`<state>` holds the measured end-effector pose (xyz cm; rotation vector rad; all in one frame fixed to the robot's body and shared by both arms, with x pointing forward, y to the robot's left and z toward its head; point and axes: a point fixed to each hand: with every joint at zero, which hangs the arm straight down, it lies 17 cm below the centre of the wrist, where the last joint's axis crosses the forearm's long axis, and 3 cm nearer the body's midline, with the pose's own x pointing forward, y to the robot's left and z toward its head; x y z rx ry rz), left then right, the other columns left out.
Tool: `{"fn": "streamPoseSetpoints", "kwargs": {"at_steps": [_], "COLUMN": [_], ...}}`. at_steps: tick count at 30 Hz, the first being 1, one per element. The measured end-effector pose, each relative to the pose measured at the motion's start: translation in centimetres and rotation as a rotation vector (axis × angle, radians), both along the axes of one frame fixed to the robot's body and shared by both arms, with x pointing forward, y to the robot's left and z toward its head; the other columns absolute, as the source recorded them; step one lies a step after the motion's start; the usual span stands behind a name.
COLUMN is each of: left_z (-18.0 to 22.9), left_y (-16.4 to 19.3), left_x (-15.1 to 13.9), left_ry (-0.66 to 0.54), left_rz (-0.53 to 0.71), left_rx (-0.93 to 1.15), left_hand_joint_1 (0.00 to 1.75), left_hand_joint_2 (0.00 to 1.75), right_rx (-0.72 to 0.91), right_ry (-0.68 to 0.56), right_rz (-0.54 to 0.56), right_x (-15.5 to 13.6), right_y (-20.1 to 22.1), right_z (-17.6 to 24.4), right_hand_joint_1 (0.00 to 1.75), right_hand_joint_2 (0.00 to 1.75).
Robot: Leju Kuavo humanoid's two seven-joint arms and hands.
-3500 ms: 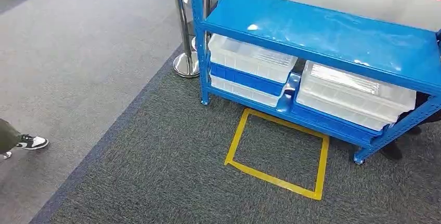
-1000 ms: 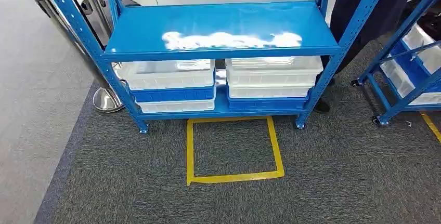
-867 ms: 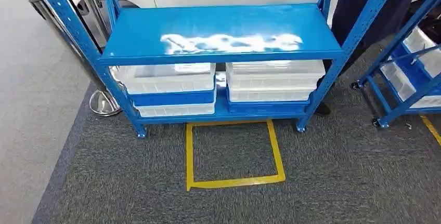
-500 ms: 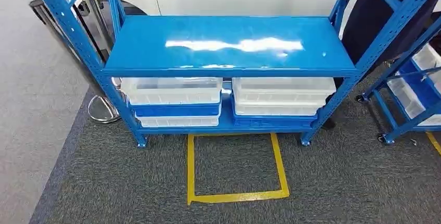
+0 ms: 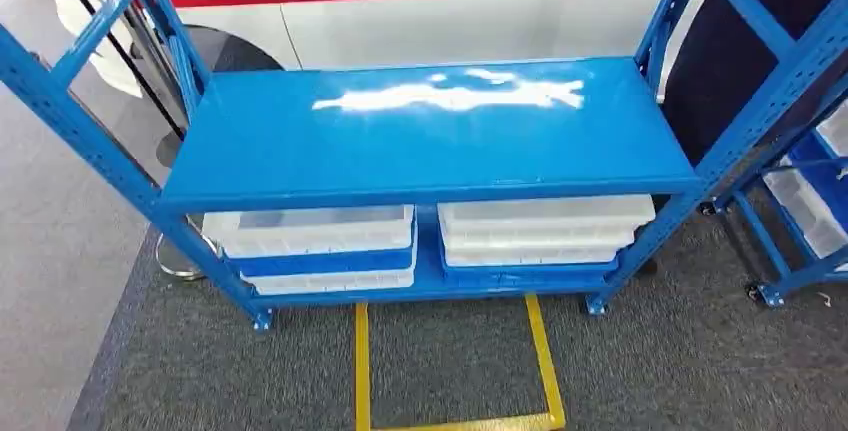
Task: Take the parts from the cabinet and place them on the table.
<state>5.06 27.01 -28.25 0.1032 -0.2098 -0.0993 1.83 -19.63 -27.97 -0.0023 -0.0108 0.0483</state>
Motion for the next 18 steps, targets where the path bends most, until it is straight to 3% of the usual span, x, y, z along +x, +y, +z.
{"fn": "streamPoseSetpoints", "kwargs": {"at_steps": [4, 10, 18], "left_z": [-0.1, 0.1, -0.1], "left_y": [0.2, 0.3, 0.2], "left_x": [-1.2, 0.8, -0.3], "left_ry": [0.022, -0.006, 0.019], "left_rz": [0.000, -0.007, -0.008], "left_rx": [0.003, 0.006, 0.009], "left_hand_joint_1": [0.00, 0.00, 0.00], "left_hand_joint_2": [0.00, 0.00, 0.00], "right_rx": [0.012, 0.015, 0.017], "right_ry": [0.001, -0.033, -0.002], "right_rz": [0.002, 0.006, 0.002], "right_x": [-0.1, 2.0, -0.1], "right_y": [0.4, 0.4, 0.3], "right_z": [0.0, 0.2, 0.0], "right_hand_joint_1": [0.00, 0.00, 0.00], "right_hand_joint_2": [0.00, 0.00, 0.00]}}
